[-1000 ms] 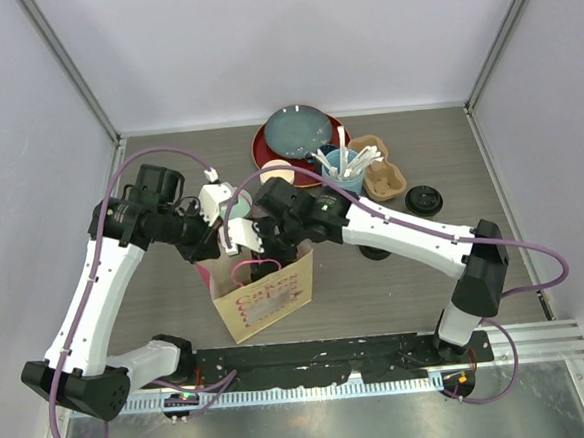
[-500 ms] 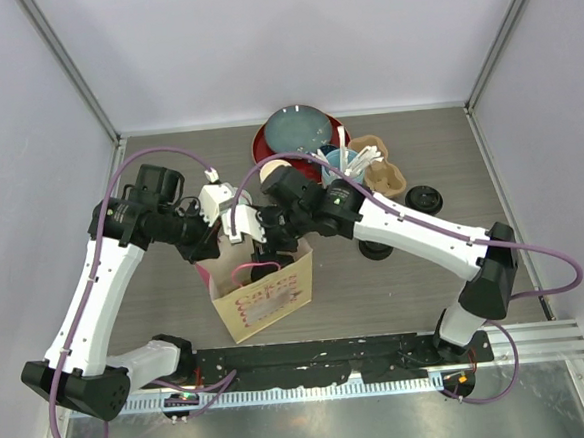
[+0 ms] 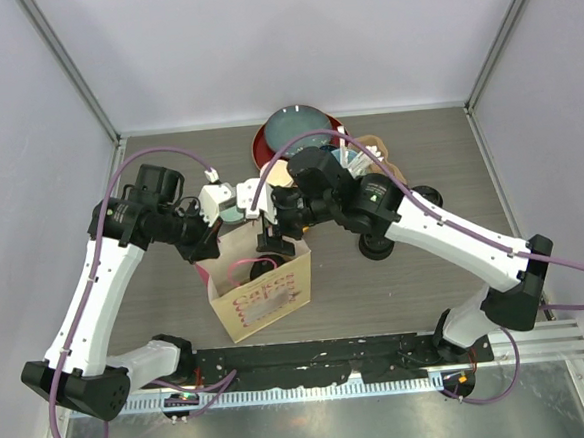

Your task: Pack the takeout coffee

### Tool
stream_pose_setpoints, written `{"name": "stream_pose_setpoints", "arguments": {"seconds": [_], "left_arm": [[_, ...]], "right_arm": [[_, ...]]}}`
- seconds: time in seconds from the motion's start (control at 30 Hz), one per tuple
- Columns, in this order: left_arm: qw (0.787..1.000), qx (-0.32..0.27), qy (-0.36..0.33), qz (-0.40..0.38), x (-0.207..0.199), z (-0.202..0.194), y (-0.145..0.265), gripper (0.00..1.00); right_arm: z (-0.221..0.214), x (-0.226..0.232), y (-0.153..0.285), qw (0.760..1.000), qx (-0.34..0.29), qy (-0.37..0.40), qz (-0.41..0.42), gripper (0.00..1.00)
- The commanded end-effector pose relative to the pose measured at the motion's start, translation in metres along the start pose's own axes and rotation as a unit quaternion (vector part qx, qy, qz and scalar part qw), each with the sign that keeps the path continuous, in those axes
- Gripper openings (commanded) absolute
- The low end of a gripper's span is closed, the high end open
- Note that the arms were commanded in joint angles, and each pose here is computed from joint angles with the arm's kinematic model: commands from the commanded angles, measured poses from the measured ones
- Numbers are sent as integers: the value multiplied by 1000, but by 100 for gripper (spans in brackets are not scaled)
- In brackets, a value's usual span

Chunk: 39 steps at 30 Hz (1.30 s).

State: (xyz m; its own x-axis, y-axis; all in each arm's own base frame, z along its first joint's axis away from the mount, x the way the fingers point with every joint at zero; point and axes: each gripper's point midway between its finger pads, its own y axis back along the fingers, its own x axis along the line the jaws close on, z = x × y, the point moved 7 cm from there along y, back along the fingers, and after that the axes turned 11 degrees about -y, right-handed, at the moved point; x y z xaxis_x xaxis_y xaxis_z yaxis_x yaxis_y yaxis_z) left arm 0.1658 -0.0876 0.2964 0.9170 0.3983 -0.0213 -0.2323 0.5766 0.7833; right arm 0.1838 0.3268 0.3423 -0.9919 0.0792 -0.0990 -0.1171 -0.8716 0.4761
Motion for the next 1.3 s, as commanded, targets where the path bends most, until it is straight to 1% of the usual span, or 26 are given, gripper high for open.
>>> {"name": "stream_pose_setpoints", "arguments": {"seconds": [0.0, 0.17, 0.33, 0.37, 0.43, 0.53, 0.57, 0.6, 0.67, 0.77, 0.87, 0.93, 1.0, 1.03, 1.07, 1.1, 1.13, 1.17, 1.2, 1.23, 1.27], "left_arm": [[1000, -2, -9, 4, -4, 3, 9, 0], [1000, -1, -8, 3, -5, 2, 9, 0], [1000, -2, -8, 4, -5, 2, 10, 0], [1000, -2, -9, 4, -5, 2, 9, 0], [1000, -2, -7, 4, -5, 2, 9, 0], [1000, -3, -6, 4, -4, 3, 9, 0], [1000, -4, -5, 4, -4, 3, 9, 0], [1000, -4, -7, 4, -4, 3, 9, 0], [1000, -6, -7, 6, -3, 4, 8, 0], [1000, -6, -5, 6, -3, 4, 8, 0], [1000, -6, -5, 9, -2, 5, 9, 0], [1000, -6, -5, 9, -3, 5, 9, 0], [1000, -6, -5, 9, -3, 4, 8, 0], [1000, -6, -5, 10, -3, 4, 8, 0], [1000, -7, -4, 7, -3, 4, 8, 0], [1000, -8, -6, 8, -3, 4, 8, 0], [1000, -6, -5, 7, -3, 4, 7, 0], [1000, -7, -5, 7, -3, 4, 7, 0], [1000, -7, -5, 7, -3, 4, 7, 0], [1000, -6, -8, 6, -3, 4, 7, 0], [1000, -8, -8, 7, -3, 4, 8, 0]], "right_arm": [[26, -6, 17, 998, -59, -25, -29, 74], [42, -7, 35, 992, -94, -68, -46, 74], [54, 0, 56, 988, -123, -77, -43, 74], [57, 2, 61, 986, -131, -89, -44, 75], [64, 1, 74, 982, -147, -103, -60, 75], [73, -9, 97, 966, -172, -148, -123, 76], [75, -16, 112, 955, -185, -161, -169, 76], [74, -20, 120, 944, -193, -185, -193, 77], [67, -35, 143, 921, -202, -206, -263, 78], [45, -58, 175, 883, -202, -246, -346, 78], [9, -84, 203, 831, -173, -278, -449, 79], [-22, -97, 221, 784, -133, -299, -528, 79], [-60, -113, 254, 709, -94, -320, -622, 78], [-83, -117, 254, 692, -79, -343, -630, 77], [-107, -125, 281, 648, -76, -367, -663, 77], [-118, -125, 288, 641, -85, -382, -661, 75], [-141, -127, 283, 639, -76, -403, -651, 72], [-153, -131, 294, 614, -88, -410, -669, 70], [-160, -132, 291, 611, -84, -417, -668, 69], [-181, -138, 291, 602, -67, -436, -666, 69], [-190, -141, 289, 599, -65, -449, -660, 69]]}}
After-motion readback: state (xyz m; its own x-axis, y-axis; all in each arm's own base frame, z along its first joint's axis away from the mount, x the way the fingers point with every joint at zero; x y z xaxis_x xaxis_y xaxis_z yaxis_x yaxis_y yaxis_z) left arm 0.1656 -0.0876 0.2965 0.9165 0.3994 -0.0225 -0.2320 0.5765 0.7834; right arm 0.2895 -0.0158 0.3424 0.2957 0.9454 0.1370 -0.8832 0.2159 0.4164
